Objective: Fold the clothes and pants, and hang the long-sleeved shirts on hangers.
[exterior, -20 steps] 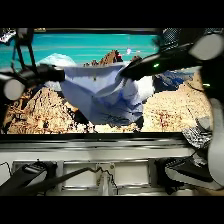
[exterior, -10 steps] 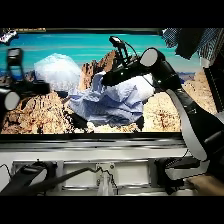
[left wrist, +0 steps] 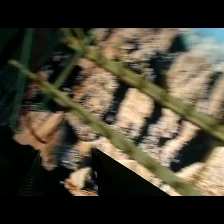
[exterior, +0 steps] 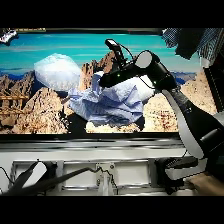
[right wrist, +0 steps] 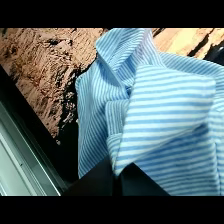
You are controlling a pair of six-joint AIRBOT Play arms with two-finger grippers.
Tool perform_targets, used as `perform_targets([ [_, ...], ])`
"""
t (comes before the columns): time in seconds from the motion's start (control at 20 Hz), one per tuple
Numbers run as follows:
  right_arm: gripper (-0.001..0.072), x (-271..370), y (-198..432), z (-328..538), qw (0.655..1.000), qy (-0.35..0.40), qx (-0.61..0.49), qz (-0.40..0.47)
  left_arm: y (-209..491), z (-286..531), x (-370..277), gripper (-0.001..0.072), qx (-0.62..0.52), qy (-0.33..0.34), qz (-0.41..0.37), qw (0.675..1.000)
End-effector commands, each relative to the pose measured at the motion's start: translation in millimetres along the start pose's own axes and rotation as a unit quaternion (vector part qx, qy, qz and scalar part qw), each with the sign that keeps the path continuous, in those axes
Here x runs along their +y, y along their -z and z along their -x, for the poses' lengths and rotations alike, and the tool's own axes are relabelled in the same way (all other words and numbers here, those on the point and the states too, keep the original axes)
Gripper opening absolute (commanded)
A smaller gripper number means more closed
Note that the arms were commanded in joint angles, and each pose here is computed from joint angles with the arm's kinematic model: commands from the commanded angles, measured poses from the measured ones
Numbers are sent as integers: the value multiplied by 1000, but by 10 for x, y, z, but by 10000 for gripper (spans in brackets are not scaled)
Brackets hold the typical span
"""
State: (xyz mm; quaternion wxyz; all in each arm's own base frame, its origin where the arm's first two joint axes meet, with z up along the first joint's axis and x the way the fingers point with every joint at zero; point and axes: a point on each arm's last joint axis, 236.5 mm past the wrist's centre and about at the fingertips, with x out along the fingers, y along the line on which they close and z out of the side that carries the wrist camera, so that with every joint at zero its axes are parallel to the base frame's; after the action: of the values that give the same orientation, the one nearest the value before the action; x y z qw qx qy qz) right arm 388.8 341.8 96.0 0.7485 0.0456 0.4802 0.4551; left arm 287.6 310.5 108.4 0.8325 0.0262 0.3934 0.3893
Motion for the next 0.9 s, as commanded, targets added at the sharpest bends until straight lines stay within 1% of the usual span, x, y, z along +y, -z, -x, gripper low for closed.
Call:
perform_targets([
  [0.0, 27, 60, -36, -54, 1000, 2, -7, 19, 93, -601, 416, 347, 28, -33, -27, 999],
  [0.2, 27, 226, 40, -140, 999, -8, 8, 33, -40, -1211, 228, 347, 48, -17, -44, 998],
  [0.4, 26, 386, 110, -217, 999, -18, 20, 40, -273, -1572, 199, 345, 40, -19, -49, 998],
  [0.45, 27, 420, 118, -231, 999, -20, 21, 40, -300, -1641, 187, 340, 38, -18, -61, 997],
  [0.5, 27, 436, 122, -236, 999, -22, 22, 39, -328, -1703, 178, 268, 36, -18, -74, 996],
  [0.55, 27, 453, 129, -244, 999, -22, 23, 39, -355, -1753, 168, 253, 33, -17, -79, 996],
  [0.85, 27, 490, 174, -255, 999, -26, 33, 23, -286, -2002, 188, 266, 32, -18, -83, 996],
])
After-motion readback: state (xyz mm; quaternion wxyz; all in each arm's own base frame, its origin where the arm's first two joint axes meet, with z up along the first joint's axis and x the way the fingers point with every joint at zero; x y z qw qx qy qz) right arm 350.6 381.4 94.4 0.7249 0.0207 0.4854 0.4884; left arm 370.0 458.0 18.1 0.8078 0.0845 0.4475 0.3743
